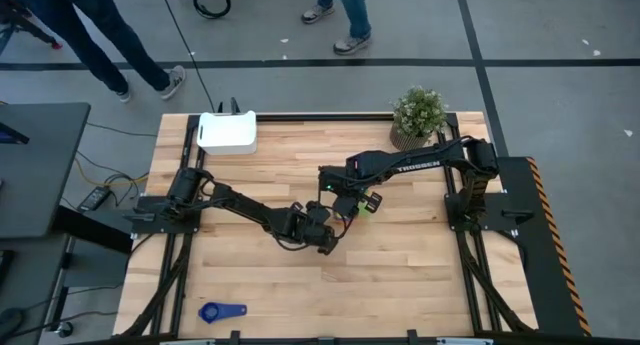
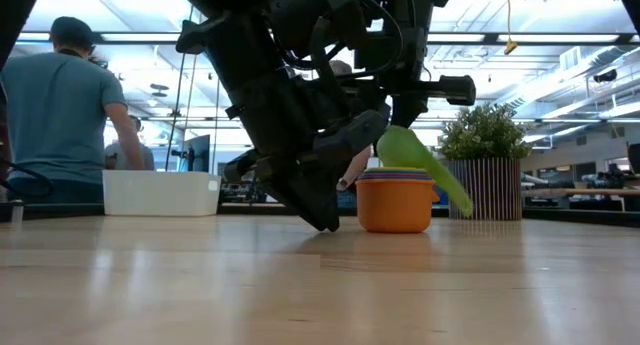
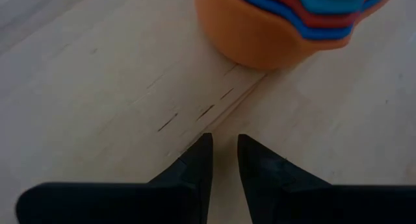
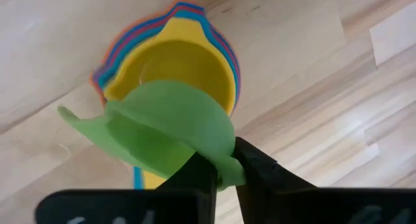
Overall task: Nest measuring cups in basket
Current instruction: Stack the green measuring cup on top of the yellow measuring cup
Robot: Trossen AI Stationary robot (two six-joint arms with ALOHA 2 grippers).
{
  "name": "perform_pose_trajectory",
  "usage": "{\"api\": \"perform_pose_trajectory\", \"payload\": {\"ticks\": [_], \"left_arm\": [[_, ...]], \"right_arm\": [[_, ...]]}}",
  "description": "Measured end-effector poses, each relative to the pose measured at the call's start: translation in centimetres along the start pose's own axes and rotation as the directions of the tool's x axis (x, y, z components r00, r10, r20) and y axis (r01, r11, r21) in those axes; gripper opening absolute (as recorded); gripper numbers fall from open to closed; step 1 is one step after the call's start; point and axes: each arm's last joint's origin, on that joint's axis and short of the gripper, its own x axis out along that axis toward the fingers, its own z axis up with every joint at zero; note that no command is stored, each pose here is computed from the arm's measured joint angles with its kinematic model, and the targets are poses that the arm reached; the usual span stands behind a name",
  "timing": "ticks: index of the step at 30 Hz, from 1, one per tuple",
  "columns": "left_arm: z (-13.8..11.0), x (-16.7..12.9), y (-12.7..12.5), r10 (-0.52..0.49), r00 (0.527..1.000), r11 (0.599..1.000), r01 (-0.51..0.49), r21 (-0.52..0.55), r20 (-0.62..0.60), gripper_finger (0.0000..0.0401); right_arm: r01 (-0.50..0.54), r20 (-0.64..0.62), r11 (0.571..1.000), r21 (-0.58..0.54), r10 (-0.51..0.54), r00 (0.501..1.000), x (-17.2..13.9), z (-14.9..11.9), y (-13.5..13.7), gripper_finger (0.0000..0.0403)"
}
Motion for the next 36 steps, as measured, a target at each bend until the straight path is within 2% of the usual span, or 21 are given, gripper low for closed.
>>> {"api": "perform_pose_trajectory", "payload": {"ticks": [3, 12, 24, 27, 32, 36], "left_arm": [[0.0, 0.0, 0.0, 0.001, 1.0, 1.0, -0.001, 0.001, -0.002, 0.0079], [-0.1, 0.0, 0.1, 0.014, 1.0, 1.0, -0.014, 0.009, -0.011, 0.0079], [-0.1, 0.0, 0.2, 0.015, 1.0, 1.0, -0.015, 0.009, -0.011, 0.0079], [-0.1, 0.0, 0.2, 0.017, 1.0, 1.0, -0.017, 0.01, -0.013, 0.0079], [-0.1, 0.0, 0.2, 0.018, 1.0, 1.0, -0.017, 0.018, -0.013, 0.0079], [-0.1, 0.0, 0.2, 0.018, 1.0, 1.0, -0.018, 0.019, -0.013, 0.0079]], "right_arm": [[-0.009, 0.007, 1.0, 0.005, 0.009, 1.0, 0.0, 0.0, 0.1, 0.0031], [-0.031, 0.0, 0.999, -0.021, 0.031, 1.0, -0.1, 0.7, 0.7, 0.0031], [-0.012, -0.062, 0.998, -0.069, 0.008, 0.998, -0.6, 1.6, 1.3, 0.0031], [-0.025, -0.021, 0.998, -0.061, 0.024, 0.999, -1.3, 1.9, 1.1, 0.0031], [-0.061, 0.126, 0.998, 0.014, 0.059, 0.99, -2.9, 2.4, 0.3, 0.0031], [-0.087, 0.119, 0.996, 0.038, 0.082, 0.99, -2.9, 1.7, 0.2, 0.0031]]}}
